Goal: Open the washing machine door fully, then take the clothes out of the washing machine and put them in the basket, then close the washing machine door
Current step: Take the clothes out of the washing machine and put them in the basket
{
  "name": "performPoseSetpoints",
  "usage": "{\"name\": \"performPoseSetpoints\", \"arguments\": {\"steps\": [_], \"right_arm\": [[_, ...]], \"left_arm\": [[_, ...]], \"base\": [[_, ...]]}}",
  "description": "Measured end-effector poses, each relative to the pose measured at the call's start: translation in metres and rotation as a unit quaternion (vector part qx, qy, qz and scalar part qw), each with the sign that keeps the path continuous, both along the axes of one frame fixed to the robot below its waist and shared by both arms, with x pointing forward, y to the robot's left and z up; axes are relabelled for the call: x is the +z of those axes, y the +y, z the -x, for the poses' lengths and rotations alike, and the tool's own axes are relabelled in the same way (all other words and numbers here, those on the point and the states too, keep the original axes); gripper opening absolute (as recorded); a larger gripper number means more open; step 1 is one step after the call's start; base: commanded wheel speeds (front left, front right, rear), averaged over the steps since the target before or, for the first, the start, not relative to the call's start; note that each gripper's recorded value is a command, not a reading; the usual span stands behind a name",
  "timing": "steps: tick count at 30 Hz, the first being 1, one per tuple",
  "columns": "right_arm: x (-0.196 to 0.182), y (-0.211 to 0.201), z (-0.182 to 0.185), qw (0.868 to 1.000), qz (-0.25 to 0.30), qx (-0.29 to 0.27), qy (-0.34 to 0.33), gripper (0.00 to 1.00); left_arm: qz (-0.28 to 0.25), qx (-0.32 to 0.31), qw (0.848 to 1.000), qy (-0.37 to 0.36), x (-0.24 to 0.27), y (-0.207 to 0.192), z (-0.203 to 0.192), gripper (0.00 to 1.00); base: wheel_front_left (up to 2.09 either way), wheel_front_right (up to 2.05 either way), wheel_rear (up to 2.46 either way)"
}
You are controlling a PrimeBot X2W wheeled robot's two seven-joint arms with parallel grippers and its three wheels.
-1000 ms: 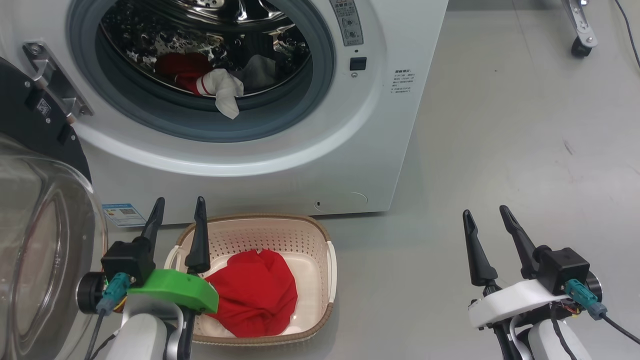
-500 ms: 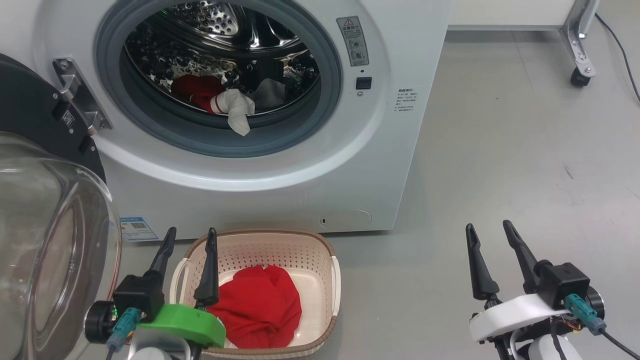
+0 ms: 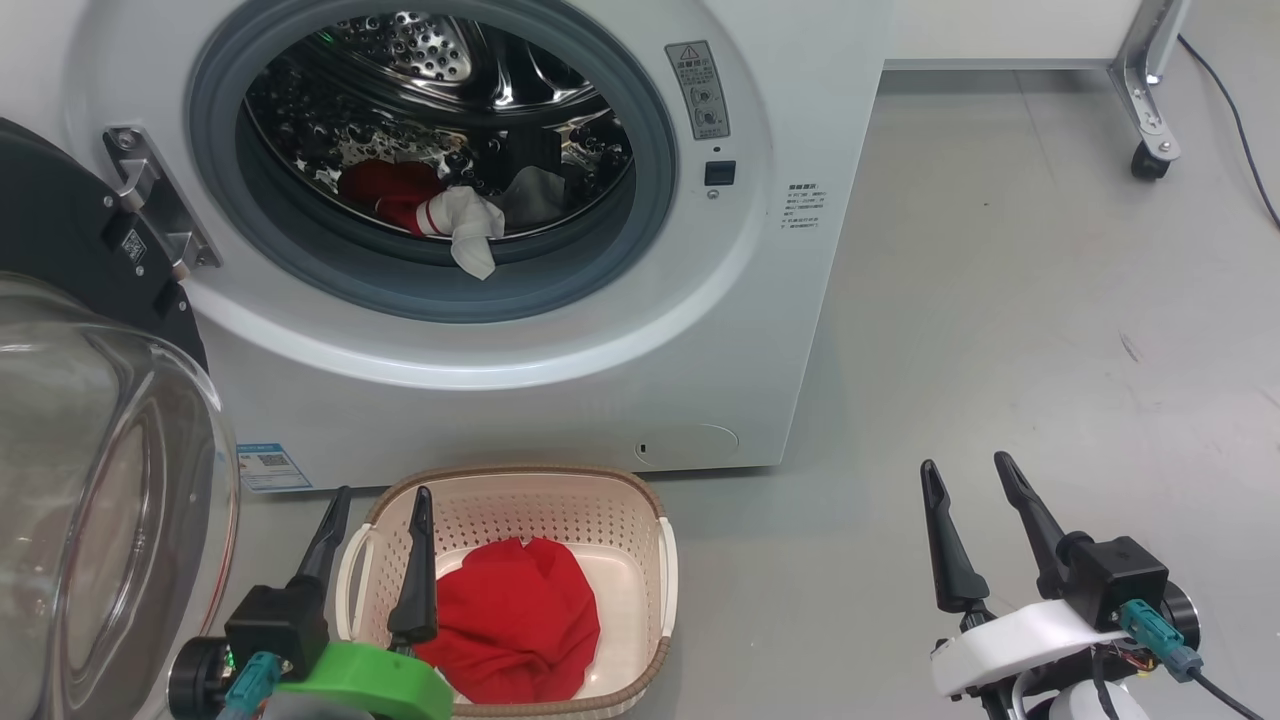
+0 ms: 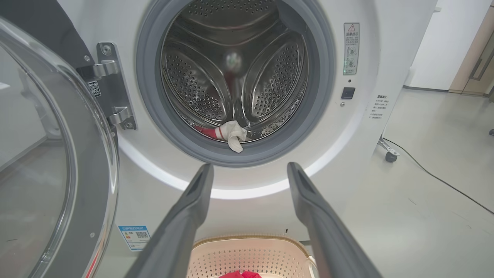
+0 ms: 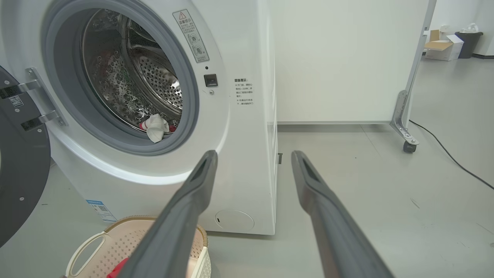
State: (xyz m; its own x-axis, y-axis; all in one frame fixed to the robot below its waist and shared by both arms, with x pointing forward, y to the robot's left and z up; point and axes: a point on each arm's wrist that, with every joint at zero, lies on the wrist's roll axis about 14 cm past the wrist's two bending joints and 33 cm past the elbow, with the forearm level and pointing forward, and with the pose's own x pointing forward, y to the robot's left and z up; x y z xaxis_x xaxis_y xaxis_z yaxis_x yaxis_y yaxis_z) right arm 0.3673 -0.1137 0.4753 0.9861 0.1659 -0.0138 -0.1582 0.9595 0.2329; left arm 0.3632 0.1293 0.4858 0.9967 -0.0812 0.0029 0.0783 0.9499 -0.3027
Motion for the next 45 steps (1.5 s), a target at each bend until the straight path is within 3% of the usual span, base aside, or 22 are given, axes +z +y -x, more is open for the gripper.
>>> {"name": "performPoseSetpoints", "arguments": {"steps": [31,45], "right_arm": [[-0.007,0.005,0.004,1.000,0.009,0.007,0.009,1.00],[-0.017,0.009,-0.018,1.000,0.008,0.016,0.019,1.00]], "left_arm": [[0.000,-0.018,1.000,0.024,-0.007,-0.012,0.001,1.00],[-0.013,-0.064,0.995,0.078,-0.029,-0.034,-0.058,1.00]], "base": [[0.00,0.00,0.00],[0.00,0.00,0.00]]}}
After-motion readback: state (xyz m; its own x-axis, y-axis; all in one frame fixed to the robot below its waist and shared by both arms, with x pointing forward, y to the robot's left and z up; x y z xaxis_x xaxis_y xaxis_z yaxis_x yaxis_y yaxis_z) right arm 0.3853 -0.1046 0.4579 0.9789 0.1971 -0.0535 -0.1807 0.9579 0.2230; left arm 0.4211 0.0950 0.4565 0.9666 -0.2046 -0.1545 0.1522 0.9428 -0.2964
